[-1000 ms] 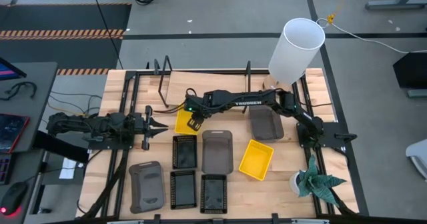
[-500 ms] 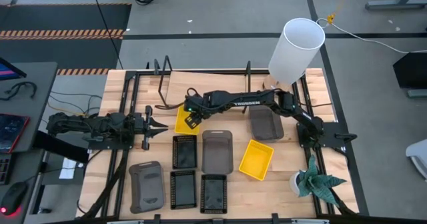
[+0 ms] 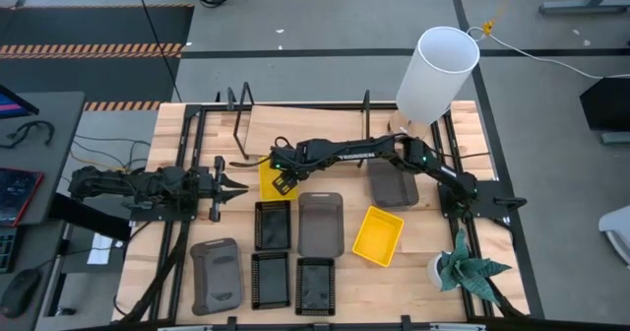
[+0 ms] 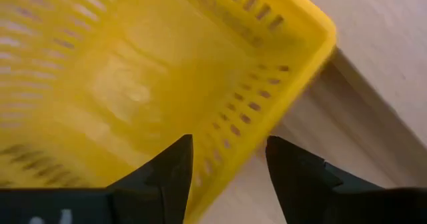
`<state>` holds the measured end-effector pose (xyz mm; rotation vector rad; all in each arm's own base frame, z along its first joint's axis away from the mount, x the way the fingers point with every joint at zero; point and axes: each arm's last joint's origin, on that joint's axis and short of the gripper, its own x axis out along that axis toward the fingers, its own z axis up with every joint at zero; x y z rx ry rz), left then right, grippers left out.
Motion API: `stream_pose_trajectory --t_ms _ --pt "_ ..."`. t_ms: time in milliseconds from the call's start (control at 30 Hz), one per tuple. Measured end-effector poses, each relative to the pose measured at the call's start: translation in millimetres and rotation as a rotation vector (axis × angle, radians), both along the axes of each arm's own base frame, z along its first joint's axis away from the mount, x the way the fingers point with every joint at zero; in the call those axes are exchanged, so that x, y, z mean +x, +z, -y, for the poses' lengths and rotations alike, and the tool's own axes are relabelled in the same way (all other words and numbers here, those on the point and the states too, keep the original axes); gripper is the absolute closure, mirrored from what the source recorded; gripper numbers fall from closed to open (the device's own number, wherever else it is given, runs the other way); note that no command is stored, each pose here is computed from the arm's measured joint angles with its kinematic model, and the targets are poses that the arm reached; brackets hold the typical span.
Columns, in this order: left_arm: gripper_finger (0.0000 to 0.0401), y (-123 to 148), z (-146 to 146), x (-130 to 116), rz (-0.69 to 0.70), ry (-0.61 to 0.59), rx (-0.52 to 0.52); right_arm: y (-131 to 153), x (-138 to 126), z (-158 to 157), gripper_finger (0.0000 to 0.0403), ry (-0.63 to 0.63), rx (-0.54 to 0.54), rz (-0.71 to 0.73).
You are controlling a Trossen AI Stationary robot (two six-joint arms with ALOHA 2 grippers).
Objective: Stack baskets on shelf by color
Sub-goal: Stack the top yellow bin on top of the other stacked yellow bins
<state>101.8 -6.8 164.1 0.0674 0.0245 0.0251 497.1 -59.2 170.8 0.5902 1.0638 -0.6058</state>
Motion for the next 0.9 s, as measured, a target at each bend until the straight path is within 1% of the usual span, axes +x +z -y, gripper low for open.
stream_pose_trajectory --t_ms 233,433,633,900 --pt "0.0344 0.3 0.0 0.0 0.003 0.0 0.0 7.8 0.2 -0.1 0.0227 0.011 -0.01 0.024" --pt "0.0343 0.3 0.0 0.0 0.003 0.0 0.0 7.5 0.2 0.0 0.0245 0.012 -0.015 0.023" --pt "0.035 0.2 0.0 0.0 0.003 0.0 0.0 7.5 0.1 0.8 0.0296 0.028 -0.025 0.019" --pt "0.0342 0.3 0.0 0.0 0.003 0.0 0.0 8.9 2.7 4.1 0.037 0.047 -0.043 0.047"
